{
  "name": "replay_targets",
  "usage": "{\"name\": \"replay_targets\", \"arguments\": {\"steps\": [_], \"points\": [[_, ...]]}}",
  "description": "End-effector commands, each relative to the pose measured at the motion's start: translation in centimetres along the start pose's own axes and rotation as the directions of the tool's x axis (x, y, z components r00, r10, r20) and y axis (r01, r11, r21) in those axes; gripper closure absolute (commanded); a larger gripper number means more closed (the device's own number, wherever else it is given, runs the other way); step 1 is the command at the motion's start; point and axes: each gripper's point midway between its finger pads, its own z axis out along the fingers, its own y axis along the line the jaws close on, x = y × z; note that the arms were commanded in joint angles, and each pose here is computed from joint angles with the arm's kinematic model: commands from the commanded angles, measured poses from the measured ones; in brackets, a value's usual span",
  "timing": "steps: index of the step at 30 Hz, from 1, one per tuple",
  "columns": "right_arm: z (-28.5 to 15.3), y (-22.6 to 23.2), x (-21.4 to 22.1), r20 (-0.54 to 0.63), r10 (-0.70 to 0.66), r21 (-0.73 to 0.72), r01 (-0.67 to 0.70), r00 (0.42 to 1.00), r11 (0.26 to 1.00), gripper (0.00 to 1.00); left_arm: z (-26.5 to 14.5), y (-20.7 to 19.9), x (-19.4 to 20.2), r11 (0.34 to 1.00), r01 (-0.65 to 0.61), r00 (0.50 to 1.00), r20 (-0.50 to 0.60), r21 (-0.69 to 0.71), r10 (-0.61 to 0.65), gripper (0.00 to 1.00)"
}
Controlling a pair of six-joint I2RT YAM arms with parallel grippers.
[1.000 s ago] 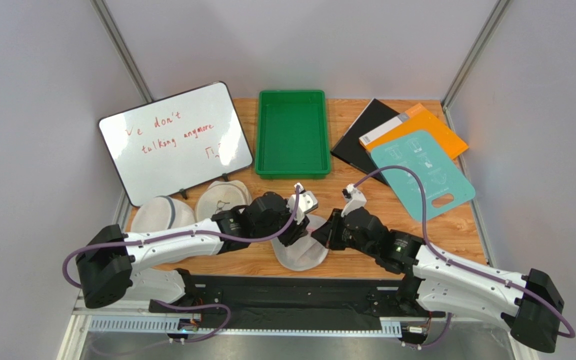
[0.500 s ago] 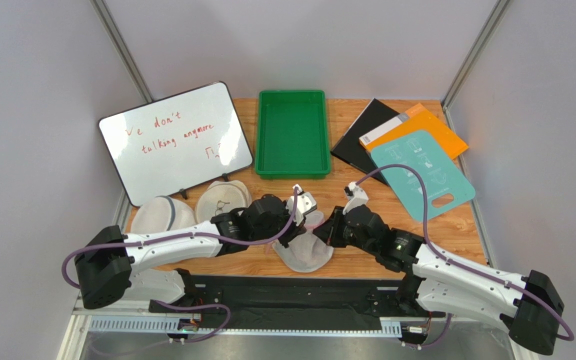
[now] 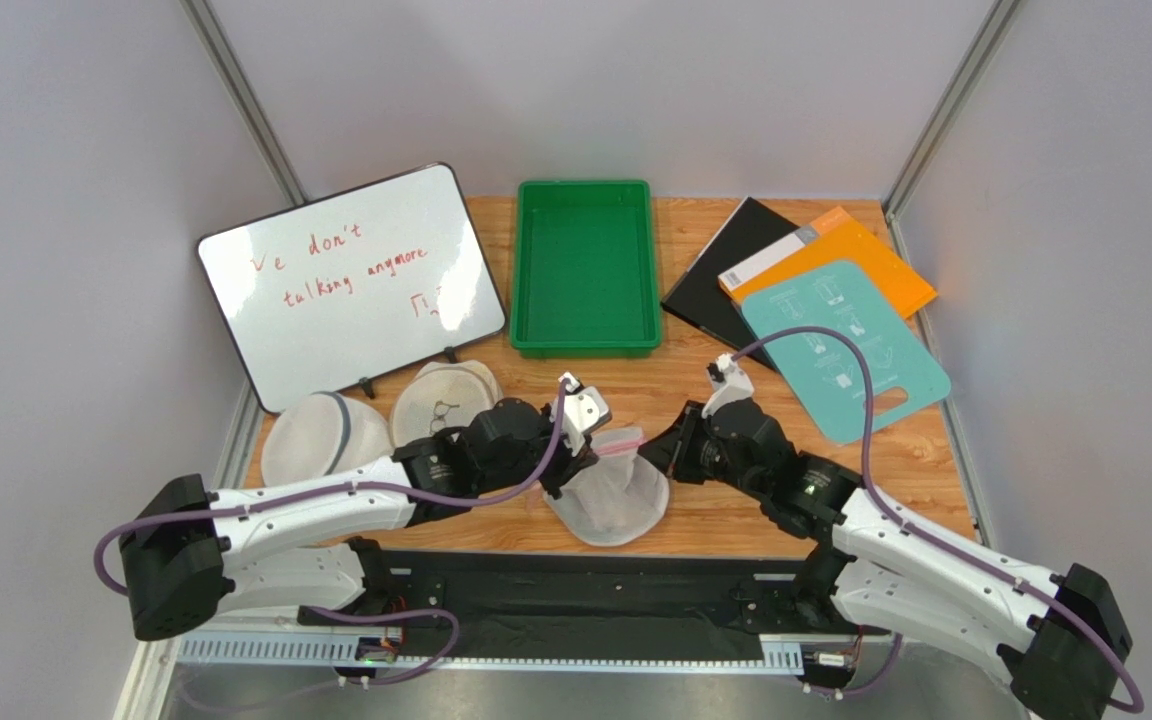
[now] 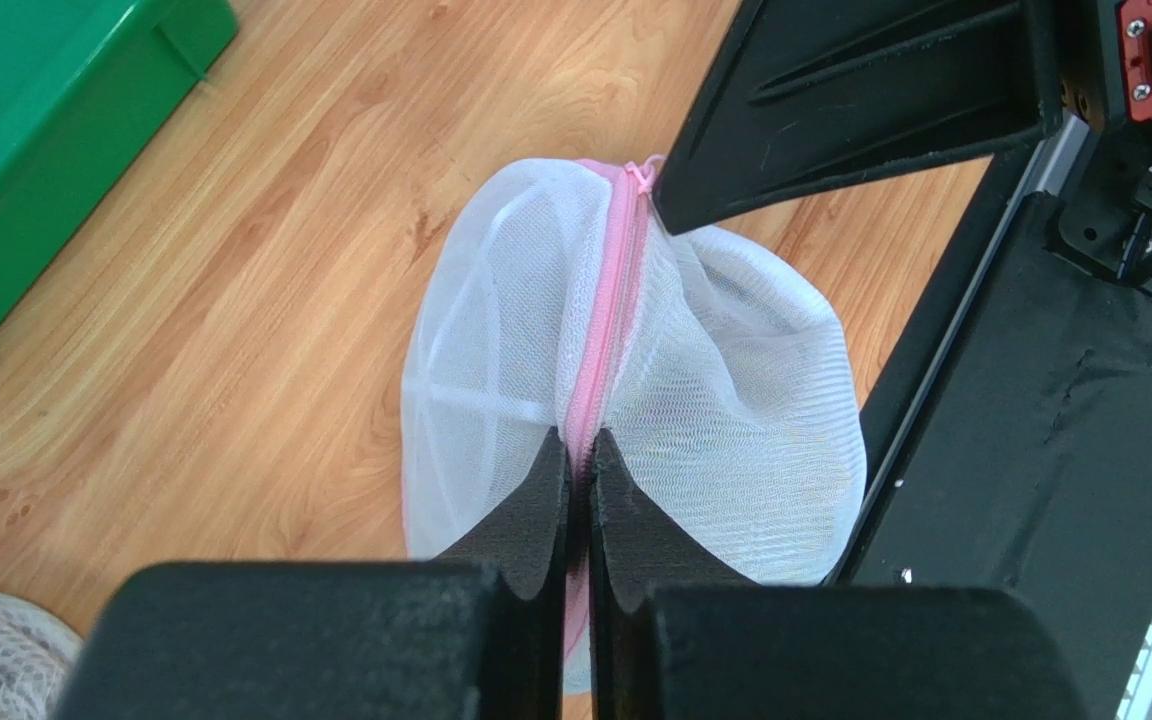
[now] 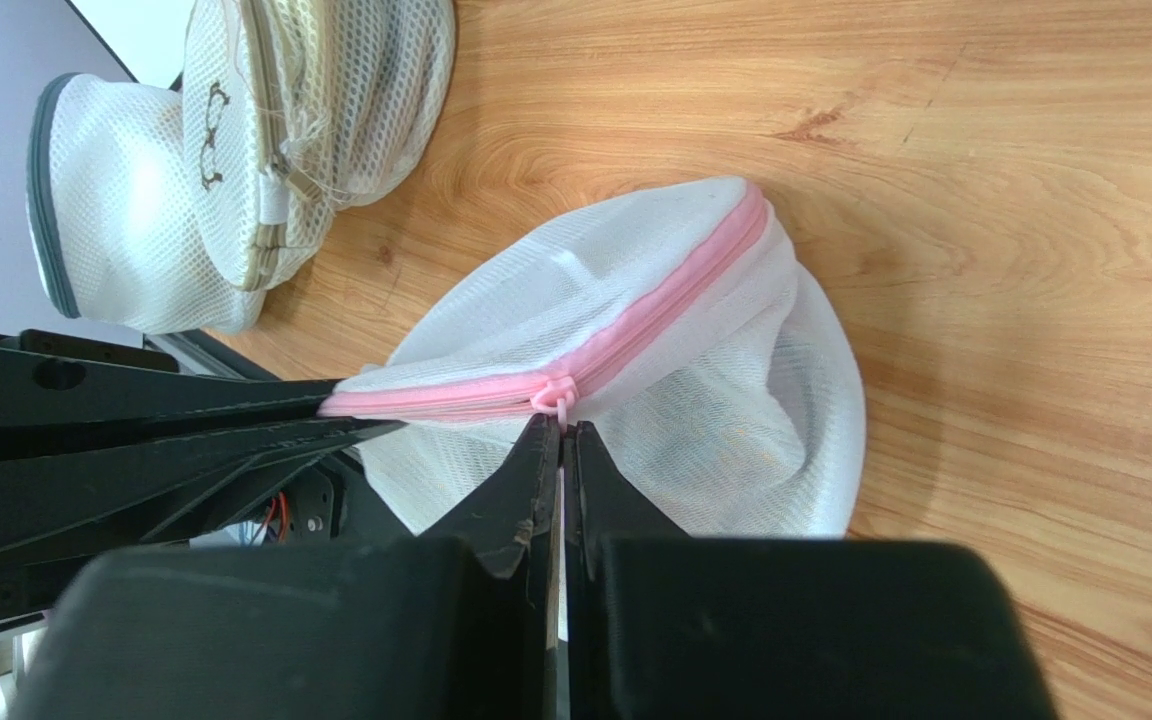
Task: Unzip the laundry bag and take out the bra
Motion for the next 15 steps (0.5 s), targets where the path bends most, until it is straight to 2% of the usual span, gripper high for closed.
{"name": "replay_targets", "arguments": {"steps": [1,4,7,8,9,11,15], "points": [[-0.2,-0.6,-0.7,0.033,-0.019,0.011,0.018,0.999,1.000,1.00,-1.0,0.9,1.4,0.999,0.007,0.999,-0.034,-0.052,-0.008,1.00],[-0.3,0.0,-0.7,0.022,-0.027,-0.011,0.027,0.999,1.000,1.00,-1.2,0.8,1.1,0.999,0.012,1.000,-0.025,-0.043,-0.013,1.00],[-0.4,1.0,-0.7,0.009,-0.045,-0.049,0.046,0.999,0.998,1.00,-1.3,0.2,-0.3,0.999,0.037,0.999,0.000,-0.019,-0.037,0.58],[-0.5,1.2,-0.8,0.011,-0.049,-0.060,0.050,0.999,0.997,1.00,-1.3,0.0,-1.5,0.999,0.039,0.999,0.025,-0.013,-0.039,0.34],[-0.5,1.4,-0.8,0.009,-0.055,-0.069,0.056,0.998,0.996,1.00,-1.2,-0.4,-2.0,0.999,0.040,0.999,0.032,0.012,-0.040,0.27],[-0.6,1.8,-0.7,0.006,-0.061,-0.090,0.061,0.998,0.994,1.00,-1.1,-0.7,-3.7,0.999,0.040,0.997,0.065,0.022,-0.041,0.19],[-0.8,2.5,0.0,-0.028,-0.071,-0.135,0.067,0.997,0.989,1.00,-0.2,-0.6,-4.7,1.000,0.017,0.998,0.061,0.020,-0.019,0.16]]}}
